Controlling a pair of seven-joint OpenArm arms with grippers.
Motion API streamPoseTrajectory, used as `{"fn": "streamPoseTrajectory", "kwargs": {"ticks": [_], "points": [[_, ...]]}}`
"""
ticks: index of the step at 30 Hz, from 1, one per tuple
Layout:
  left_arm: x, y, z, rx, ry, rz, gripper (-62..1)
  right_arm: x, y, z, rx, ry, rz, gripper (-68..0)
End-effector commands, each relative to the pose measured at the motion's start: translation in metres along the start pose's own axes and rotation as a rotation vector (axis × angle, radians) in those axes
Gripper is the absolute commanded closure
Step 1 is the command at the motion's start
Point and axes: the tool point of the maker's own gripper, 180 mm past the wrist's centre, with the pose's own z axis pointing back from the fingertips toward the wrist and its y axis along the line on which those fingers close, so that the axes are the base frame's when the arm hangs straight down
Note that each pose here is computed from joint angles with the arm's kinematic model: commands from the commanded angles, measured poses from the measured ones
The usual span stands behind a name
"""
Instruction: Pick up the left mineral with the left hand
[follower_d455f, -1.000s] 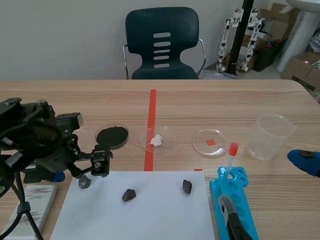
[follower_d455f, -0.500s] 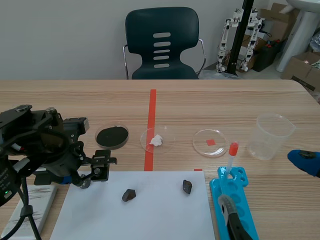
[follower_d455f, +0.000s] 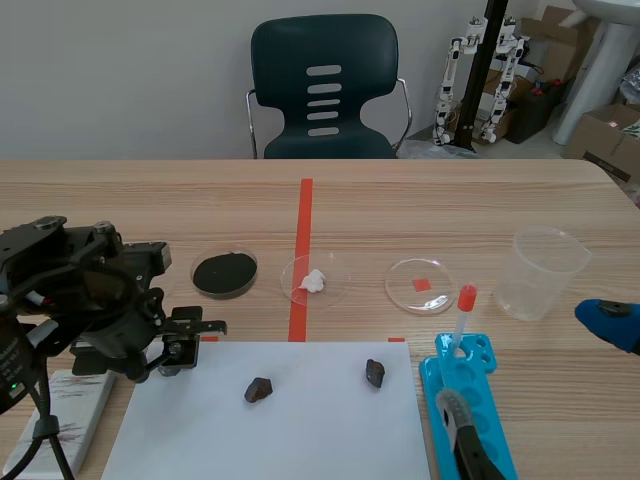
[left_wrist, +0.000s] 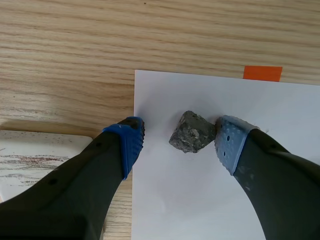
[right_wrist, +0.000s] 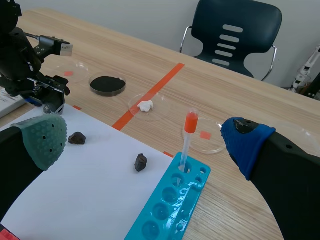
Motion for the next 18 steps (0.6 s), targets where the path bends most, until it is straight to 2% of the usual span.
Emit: {"fn": "streamPoseTrajectory", "kwargs": {"ticks": [1,10,13,18], "points": [[0.0017,-0.003,-0.0023,-0.012,-0.019,-0.004,-29.0,0.006,-0.0008,-0.001,0.004,-0.025,-0.002,-65.5],[0.003,-0.003,-0.0022,-0.012,-0.027,-0.003,-9.1,0.006,-0.0008,-0.001,0.004,-0.025,-0.002,-65.5],[0.0052,-0.0038,-0.0012,-0.014,-0.036,-0.004,-7.0,0.006,-0.0008,-0.001,0.004,-0.025,-0.002,-65.5],[0.0108,-0.0065,0.0027,-0.022,-0.059,-0.007,-7.0,0.006,-0.0008,-0.001,0.004,-0.025,-0.002,-65.5]]}}
